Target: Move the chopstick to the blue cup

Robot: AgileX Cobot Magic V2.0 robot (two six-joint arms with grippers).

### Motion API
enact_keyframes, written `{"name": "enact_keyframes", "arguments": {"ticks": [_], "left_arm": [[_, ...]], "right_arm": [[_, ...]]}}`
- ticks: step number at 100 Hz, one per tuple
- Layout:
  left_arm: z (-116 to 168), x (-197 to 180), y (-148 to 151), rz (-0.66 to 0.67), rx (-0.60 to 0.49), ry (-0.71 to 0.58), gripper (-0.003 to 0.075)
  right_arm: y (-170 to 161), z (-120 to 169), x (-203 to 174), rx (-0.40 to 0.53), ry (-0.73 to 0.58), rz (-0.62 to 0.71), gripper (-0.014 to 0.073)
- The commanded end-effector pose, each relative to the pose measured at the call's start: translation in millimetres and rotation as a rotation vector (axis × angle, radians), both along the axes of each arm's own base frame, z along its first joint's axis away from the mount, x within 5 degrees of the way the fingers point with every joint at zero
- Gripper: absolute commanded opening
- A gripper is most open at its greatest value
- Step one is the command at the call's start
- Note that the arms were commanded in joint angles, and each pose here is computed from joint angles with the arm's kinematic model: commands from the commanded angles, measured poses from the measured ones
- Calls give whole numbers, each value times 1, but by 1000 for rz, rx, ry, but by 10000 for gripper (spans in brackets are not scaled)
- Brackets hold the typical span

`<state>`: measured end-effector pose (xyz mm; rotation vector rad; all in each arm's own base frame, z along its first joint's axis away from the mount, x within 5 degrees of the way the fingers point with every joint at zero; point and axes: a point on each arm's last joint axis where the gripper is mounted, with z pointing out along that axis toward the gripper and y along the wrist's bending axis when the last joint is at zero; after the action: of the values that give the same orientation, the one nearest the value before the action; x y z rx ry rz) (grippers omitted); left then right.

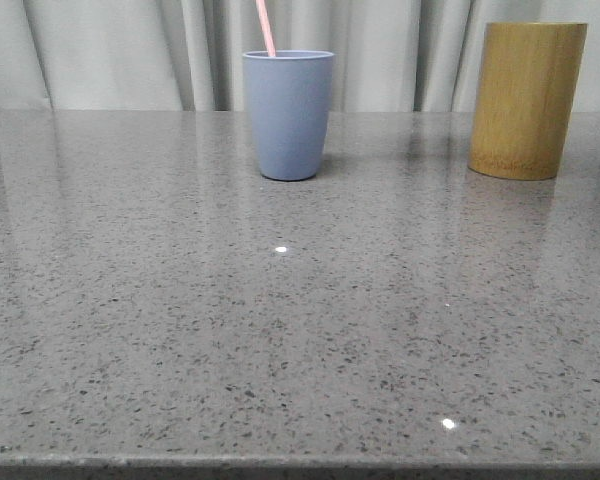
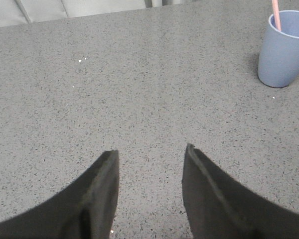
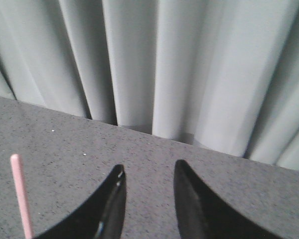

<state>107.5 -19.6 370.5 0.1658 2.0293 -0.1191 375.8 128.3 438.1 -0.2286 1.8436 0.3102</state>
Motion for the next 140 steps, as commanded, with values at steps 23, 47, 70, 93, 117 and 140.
{"name": "enact_keyframes", "arguments": {"ticks": [23,47,70,93,117,140], "left_arm": [[14,1,0,8,-29,-93,295],[15,2,0,8,-31,-102,256],[15,2,0,9,-33,-102,69],[15,2,0,16,-49,-99,-19],[11,2,0,19,-53,-92,-19],[4,-10,2,28,-98,-163,-19]], "right_arm": [[-67,24,-54,12,-101,-144,263],[-99,6,-91,2,-80,-230,152],[-111,-8,-128,-32,-81,-264,-25],[-114,-18,-166,-39,-121,-266,-71],[-117,-32,-202,-34,-142,-267,-71],[-119,-46,-242,-15,-186,-270,-70]]}}
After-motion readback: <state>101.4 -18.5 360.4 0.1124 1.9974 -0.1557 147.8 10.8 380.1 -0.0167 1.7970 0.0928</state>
